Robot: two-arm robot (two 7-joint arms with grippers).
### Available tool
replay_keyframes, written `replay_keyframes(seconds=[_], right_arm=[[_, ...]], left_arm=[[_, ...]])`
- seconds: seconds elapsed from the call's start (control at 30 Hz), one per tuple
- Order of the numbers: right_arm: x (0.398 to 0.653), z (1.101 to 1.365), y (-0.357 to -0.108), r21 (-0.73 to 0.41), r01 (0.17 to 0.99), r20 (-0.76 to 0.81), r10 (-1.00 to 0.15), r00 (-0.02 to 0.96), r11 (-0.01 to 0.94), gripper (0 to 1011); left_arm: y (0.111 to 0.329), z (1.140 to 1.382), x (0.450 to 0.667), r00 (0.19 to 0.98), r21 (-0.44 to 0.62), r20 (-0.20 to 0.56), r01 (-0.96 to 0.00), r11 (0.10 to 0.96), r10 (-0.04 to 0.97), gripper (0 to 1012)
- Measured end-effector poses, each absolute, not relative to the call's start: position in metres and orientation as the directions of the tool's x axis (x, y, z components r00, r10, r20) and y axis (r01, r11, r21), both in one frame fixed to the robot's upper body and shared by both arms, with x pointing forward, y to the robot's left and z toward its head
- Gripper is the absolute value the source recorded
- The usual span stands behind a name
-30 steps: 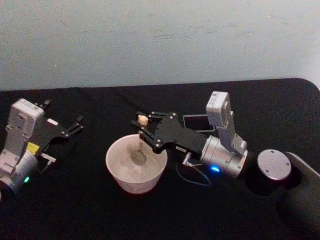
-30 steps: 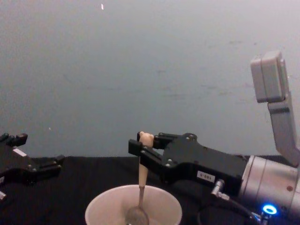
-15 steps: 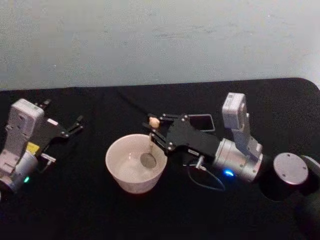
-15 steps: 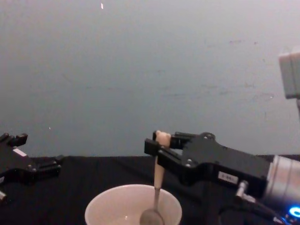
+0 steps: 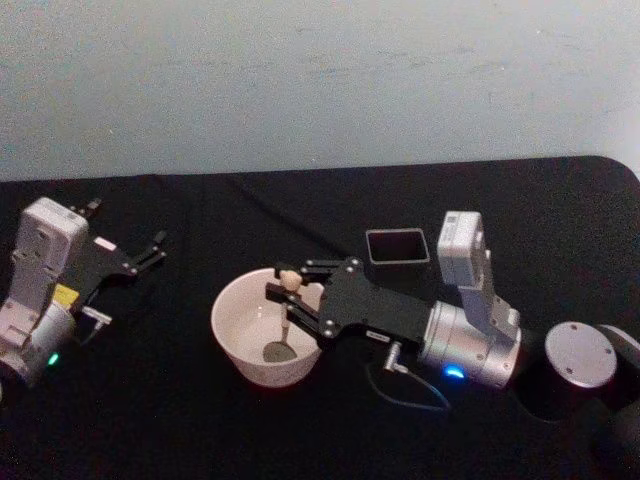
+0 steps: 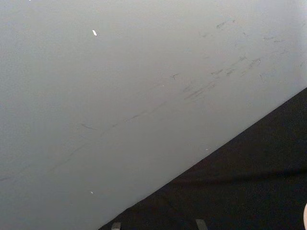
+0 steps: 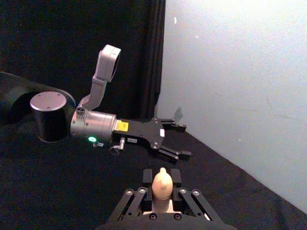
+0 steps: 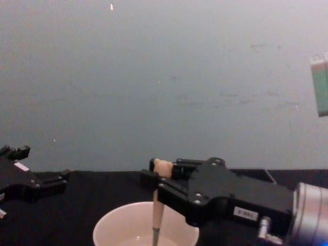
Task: Pick up the stirring spoon with one hand, stir inside the cup, then place it back in its original position.
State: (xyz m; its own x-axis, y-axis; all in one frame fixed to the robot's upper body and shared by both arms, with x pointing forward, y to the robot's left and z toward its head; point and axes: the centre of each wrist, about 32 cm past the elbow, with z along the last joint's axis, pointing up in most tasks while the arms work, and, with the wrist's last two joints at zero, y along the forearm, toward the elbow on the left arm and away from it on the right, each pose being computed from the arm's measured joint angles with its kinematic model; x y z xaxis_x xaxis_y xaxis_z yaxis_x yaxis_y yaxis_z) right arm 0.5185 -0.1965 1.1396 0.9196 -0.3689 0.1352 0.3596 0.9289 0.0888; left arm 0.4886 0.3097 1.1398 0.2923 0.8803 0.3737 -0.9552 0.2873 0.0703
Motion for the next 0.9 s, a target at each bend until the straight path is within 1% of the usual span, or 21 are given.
replay_keyframes(seconds=[0.23,0.47,0.7,0.9], right_arm=[[0.525,1.139,-0.184,0.103,0.370,0.131,-0.381,0.915,0.923,213],[0.540,1.136,-0.173,0.105,0.414,0.138,-0.425,0.894,0.904,213],[0.549,1.136,-0.175,0.106,0.453,0.146,-0.465,0.873,0.885,213],[0.550,1.137,-0.181,0.108,0.467,0.150,-0.479,0.865,0.878,213]], left_arm=[[0.310,1.140,0.489,0.292,0.070,0.374,-0.955,0.287,0.880,1001],[0.310,1.140,0.489,0.292,0.070,0.374,-0.955,0.287,0.880,1001],[0.310,1.140,0.489,0.292,0.070,0.374,-0.955,0.287,0.880,1001],[0.310,1.140,0.489,0.292,0.070,0.374,-0.955,0.287,0.880,1001]])
